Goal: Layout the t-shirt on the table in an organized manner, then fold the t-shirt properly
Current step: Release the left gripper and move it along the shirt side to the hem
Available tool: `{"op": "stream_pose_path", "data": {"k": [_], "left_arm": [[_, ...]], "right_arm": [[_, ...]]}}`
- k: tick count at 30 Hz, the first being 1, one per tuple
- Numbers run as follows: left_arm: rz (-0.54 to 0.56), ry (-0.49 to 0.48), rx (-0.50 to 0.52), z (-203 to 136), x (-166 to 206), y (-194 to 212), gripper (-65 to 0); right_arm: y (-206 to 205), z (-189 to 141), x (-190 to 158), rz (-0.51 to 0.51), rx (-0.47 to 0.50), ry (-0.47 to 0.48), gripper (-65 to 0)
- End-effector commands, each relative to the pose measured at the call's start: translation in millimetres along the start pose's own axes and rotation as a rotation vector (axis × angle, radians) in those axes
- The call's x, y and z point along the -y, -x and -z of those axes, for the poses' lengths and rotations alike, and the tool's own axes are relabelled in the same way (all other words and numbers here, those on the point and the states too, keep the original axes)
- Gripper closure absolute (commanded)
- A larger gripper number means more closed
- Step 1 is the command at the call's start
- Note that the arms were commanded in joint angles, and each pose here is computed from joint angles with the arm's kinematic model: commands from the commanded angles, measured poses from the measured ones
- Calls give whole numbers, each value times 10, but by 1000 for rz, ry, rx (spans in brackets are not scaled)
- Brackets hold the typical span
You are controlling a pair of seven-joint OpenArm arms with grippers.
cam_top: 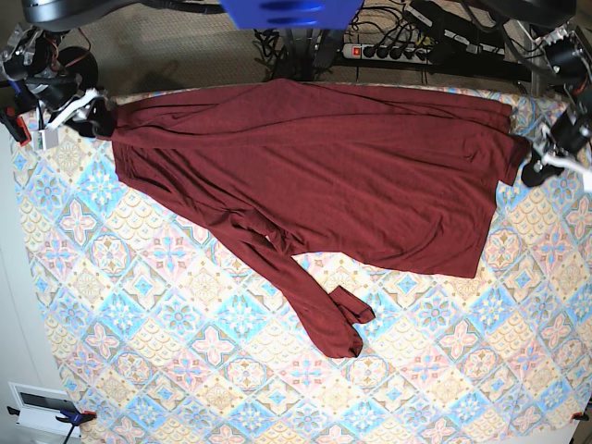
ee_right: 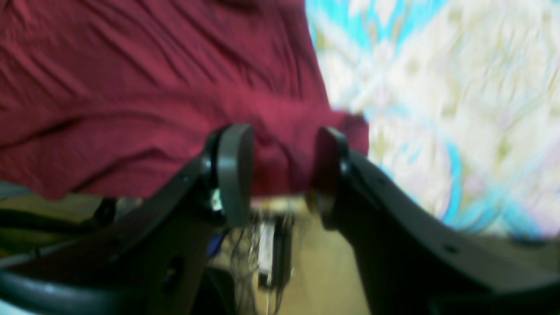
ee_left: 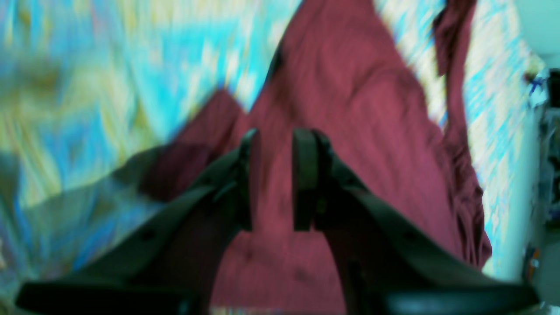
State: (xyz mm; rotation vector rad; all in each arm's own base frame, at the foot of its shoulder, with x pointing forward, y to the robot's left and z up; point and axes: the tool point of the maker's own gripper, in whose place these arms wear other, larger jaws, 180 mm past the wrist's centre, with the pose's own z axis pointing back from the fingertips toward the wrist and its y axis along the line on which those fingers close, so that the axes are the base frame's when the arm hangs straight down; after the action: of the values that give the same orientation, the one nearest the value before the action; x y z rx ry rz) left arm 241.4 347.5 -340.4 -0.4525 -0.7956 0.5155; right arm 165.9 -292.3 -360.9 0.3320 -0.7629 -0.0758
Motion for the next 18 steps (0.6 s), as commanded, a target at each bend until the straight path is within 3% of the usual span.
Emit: {"op": "stream_pose_path", "data": {"k": [1, 7, 10, 14, 18], "left_arm": [[50, 13, 38, 32, 122, -219, -128], [180, -50, 68, 397, 385, -563, -136], [257, -57, 68, 619, 641, -723, -200], [250, -59, 44, 883, 744, -798, -285], [195, -80, 113, 1105, 652, -924, -295]], "right_arm": [[-164, -52, -8, -29, 49, -2, -235], [-201, -58, -4, -37, 59, -1, -235], [-361, -30, -7, -65, 85, -5, -235], [-628, 12, -21, -99, 139, -12, -235], [-672, 18, 38, -130, 126, 19, -235]]}}
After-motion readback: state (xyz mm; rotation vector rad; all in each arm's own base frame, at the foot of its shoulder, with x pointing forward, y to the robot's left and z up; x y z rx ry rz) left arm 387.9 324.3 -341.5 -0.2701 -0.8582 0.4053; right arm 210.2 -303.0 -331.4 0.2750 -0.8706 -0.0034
